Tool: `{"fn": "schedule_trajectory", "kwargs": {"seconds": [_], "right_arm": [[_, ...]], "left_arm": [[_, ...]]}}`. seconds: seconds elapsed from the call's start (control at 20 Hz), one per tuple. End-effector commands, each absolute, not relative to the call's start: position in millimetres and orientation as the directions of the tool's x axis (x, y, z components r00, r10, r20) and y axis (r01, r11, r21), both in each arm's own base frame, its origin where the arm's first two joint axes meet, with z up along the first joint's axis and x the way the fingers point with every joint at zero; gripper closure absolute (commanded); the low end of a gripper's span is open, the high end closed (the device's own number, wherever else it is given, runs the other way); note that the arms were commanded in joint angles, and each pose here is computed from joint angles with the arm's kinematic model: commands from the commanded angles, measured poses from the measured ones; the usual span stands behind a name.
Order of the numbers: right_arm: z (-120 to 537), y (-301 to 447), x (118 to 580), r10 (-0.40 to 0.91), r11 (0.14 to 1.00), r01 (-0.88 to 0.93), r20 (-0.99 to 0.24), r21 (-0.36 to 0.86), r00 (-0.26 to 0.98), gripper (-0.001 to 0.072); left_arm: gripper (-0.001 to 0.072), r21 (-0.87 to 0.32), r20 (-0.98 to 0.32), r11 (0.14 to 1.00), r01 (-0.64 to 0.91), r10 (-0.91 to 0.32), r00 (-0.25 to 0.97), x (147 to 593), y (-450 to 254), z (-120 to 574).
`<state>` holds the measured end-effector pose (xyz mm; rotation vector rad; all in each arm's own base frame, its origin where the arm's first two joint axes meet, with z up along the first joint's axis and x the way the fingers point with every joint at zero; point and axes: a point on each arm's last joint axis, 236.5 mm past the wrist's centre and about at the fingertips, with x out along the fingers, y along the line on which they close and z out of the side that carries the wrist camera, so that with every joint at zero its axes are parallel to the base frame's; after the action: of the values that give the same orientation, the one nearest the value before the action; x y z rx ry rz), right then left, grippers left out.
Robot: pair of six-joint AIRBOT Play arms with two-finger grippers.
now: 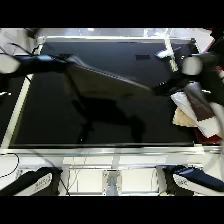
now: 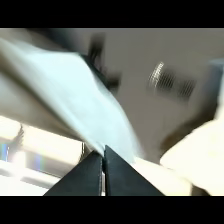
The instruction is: Fold the shirts.
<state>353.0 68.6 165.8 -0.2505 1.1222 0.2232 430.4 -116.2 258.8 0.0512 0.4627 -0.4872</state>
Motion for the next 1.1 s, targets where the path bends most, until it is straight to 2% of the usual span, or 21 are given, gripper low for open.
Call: {"fn": "schedule_trajectory", "kwargs": {"seconds": [0.0,0.1,0.2,0.3,0.35,0.45,0.55,0.65,0.75,0.8,0.9,1.05], "right_arm": [[312.4,47.3,300.4,0.094,0.978,-0.193,-0.643,-0.085,0.760,0.0701],[407.2,44.5,277.7,0.134,0.983,-0.171,-0.389,-0.064,0.912,0.0702],[479.8,43.1,267.9,0.149,0.985,-0.161,-0.165,-0.060,0.975,0.0703],[507.3,49.0,287.8,0.159,0.985,-0.163,-0.073,-0.059,0.985,0.0703],[501.5,57.3,312.6,0.171,0.983,-0.176,-0.083,-0.054,0.982,0.0704],[462.5,81.7,377.7,0.213,0.975,-0.221,-0.178,-0.029,0.961,0.0703],[388.1,119.8,455.3,0.291,0.955,-0.292,-0.328,0.049,0.898,0.0703],[304.8,164.5,513.0,0.408,0.913,-0.357,-0.447,0.197,0.797,0.0703],[213.0,212.1,557.0,0.509,0.860,-0.375,-0.524,0.346,0.683,0.0703],[170.5,230.6,571.3,0.528,0.848,-0.366,-0.556,0.382,0.642,0.0702],[89.8,265.6,589.3,0.538,0.843,-0.350,-0.612,0.408,0.581,0.0701],[22.5,305.2,601.1,0.545,0.838,-0.344,-0.620,0.423,0.564,0.0695]], "left_arm": [[0.0694,0.037,-0.174,0.896,0.442,-0.430,0.886,333.7,-107.3,379.5],[0.0694,0.081,-0.045,0.881,0.467,-0.465,0.884,280.3,-115.1,426.0],[0.0695,0.110,0.036,0.863,0.494,-0.500,0.865,245.9,-122.9,455.8],[0.0695,0.095,0.038,0.857,0.507,-0.512,0.858,242.5,-126.2,459.2],[0.0695,0.064,-0.029,0.856,0.513,-0.513,0.858,252.6,-127.6,442.4],[0.0695,-0.011,-0.301,0.855,0.519,-0.497,0.813,282.6,-129.3,371.4],[0.0694,-0.097,-0.606,0.838,0.537,-0.478,0.636,297.8,-132.0,283.2],[0.0694,-0.200,-0.805,0.820,0.537,-0.450,0.386,304.7,-133.9,204.7],[0.0694,-0.226,-0.898,0.850,0.477,-0.371,0.237,333.9,-124.0,130.4],[0.0694,-0.201,-0.929,0.873,0.445,-0.314,0.195,355.1,-114.4,89.1],[0.0694,-0.120,-0.972,0.908,0.401,-0.190,0.139,394.4,-91.9,10.7],[0.0693,-0.104,-0.984,0.944,0.313,-0.144,0.108,430.3,-83.0,-75.5]]}}
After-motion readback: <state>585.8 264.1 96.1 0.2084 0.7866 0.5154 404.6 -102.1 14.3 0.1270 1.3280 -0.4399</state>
